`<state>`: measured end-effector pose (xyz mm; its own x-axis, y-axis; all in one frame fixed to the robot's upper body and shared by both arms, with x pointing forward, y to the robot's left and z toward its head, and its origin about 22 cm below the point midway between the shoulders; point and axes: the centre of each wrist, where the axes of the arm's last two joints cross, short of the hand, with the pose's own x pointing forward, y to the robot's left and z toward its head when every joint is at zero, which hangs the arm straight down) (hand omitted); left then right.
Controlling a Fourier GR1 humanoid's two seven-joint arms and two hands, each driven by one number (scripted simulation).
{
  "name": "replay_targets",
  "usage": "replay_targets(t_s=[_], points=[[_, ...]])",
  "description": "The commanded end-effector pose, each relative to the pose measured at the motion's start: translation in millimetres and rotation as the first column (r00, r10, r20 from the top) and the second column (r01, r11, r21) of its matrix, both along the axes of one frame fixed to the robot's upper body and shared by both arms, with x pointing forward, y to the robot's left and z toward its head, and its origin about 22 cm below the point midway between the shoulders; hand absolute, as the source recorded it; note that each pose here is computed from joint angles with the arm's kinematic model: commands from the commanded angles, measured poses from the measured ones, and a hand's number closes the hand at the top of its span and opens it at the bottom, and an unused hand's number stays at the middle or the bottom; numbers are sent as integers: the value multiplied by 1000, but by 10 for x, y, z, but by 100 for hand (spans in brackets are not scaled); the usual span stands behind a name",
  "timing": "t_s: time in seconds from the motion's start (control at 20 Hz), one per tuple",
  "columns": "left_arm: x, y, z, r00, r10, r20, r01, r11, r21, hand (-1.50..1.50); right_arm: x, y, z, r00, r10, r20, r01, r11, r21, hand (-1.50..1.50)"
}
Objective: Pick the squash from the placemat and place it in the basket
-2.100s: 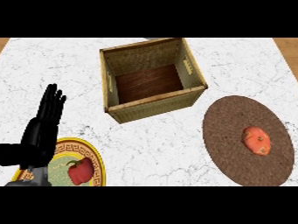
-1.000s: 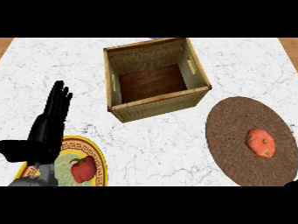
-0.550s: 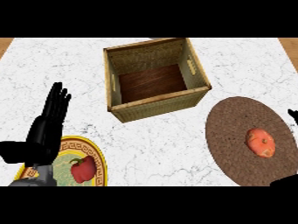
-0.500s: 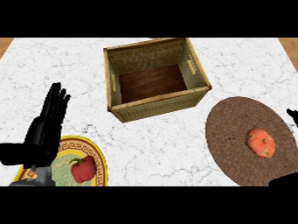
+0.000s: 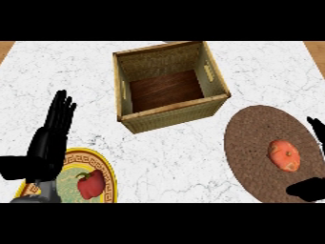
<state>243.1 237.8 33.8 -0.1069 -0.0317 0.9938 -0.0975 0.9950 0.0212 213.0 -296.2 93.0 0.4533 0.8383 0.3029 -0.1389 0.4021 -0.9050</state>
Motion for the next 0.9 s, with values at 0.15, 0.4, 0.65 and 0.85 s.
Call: replay_targets(t_s=[0.15, 0.4, 0.65, 0.85], points=[[107, -48, -30, 1000, -7, -2, 7, 1000, -6, 0, 198, 144, -175, 1000, 1, -19, -1, 1000, -6, -150], [-30, -126, -147, 1000, 4, -14, -4, 1000, -20, 0, 84, 127, -299, 999, -6, -42, 7, 1000, 14, -150], [3, 71, 28, 1000, -12, 4, 12, 1000, 2, 0, 179, -59, -346, 996, -17, -90, 18, 1000, 14, -150], [-63, 1, 240, 1000, 2, -9, -2, 1000, 4, 0, 135, -263, -457, 996, -4, -88, 6, 1000, 26, -150]])
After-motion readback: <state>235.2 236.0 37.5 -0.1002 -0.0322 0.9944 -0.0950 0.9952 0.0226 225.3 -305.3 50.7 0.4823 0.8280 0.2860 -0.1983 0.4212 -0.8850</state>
